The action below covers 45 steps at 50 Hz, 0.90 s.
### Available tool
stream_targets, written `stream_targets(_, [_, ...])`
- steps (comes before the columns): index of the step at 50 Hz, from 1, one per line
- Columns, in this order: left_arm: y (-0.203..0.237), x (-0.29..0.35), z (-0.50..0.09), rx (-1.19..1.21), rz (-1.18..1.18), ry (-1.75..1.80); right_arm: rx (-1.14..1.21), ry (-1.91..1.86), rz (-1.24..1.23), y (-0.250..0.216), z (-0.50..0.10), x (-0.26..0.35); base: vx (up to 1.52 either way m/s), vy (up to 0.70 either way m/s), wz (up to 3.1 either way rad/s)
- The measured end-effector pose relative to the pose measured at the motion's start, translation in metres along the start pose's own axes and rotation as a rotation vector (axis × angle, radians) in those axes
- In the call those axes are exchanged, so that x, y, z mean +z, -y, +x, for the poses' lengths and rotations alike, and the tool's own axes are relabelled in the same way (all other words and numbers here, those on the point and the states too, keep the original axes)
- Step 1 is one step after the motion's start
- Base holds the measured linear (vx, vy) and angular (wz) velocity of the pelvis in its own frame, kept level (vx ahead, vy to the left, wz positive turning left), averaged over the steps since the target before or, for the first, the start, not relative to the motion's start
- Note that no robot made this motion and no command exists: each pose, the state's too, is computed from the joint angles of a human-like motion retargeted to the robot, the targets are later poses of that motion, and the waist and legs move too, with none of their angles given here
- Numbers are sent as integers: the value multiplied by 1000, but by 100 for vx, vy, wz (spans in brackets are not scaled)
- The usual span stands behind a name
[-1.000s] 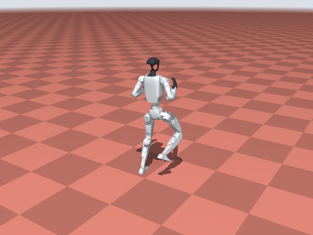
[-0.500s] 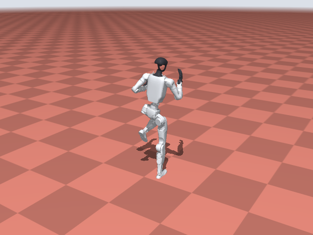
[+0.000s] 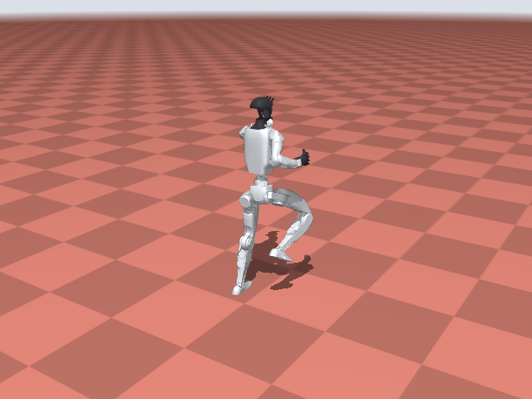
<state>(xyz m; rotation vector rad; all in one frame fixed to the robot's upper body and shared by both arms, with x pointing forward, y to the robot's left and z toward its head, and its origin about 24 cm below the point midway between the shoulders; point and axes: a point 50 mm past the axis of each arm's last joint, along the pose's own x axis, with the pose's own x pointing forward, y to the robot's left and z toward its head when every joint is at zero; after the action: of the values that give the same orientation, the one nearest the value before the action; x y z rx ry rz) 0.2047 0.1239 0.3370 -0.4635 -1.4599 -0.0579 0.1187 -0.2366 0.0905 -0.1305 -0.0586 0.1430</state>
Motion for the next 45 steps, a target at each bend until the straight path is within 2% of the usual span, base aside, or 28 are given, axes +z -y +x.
stream_targets(2, [-11,26,-17,-69,114,54,129,-14,-2,-7,-2,9,25,-26,-119])
stream_targets(4, [-18,42,-33,-137,116,-1,181,-27,2,-13,-3,10,22,-17,93])
stream_targets(7, [-23,40,-56,-174,88,-187,138,22,2,-21,14,5,10,-7,144])
stream_targets(10, [-42,19,-87,-162,132,-445,65,196,-1,-27,65,15,-10,-9,-8])
stream_targets(12, [-75,13,-122,-72,184,-693,16,411,15,-35,108,47,-21,-10,-118])
stream_targets(14, [-121,31,-167,119,286,-956,36,718,21,-51,146,111,-24,-12,-138])
stream_targets(16, [-157,67,-211,390,333,-1154,101,1004,43,-68,156,180,-13,-8,-38])
stream_targets(18, [-166,94,-241,601,308,-1253,125,1156,112,-77,144,212,10,-8,107])
stream_targets(20, [-164,101,-249,624,253,-1299,106,1193,209,-77,127,210,23,-12,142])
stream_targets(22, [-159,100,-251,537,206,-1332,118,1152,248,-74,115,193,21,-6,37])
stream_targets(26, [-142,91,-264,463,182,-1362,209,902,148,-80,112,142,15,4,-103])
stream_targets(30, [-132,51,-248,321,184,-1316,196,581,133,-81,111,76,8,1,-62])
stream_targets(32, [-114,13,-224,226,69,-1208,147,450,55,-77,108,46,-7,4,75])
stream_targets(36, [-23,-49,-100,-84,-213,-668,-107,201,-43,-45,70,-11,-15,-2,194])
stream_targets(38, [22,-37,-35,-256,-280,-370,-175,71,-35,-28,31,-26,9,-8,44])
stream_targets(40, [35,-13,2,-327,-256,-151,-40,-18,-211,-17,1,-20,31,-9,-90])
stream_targets(43, [20,12,4,-244,-241,-30,122,-119,-154,-10,-18,-3,37,-14,-28])
stream_targets(45, [8,22,-6,-176,-225,-18,95,-169,-114,-8,-27,-7,29,-14,56])
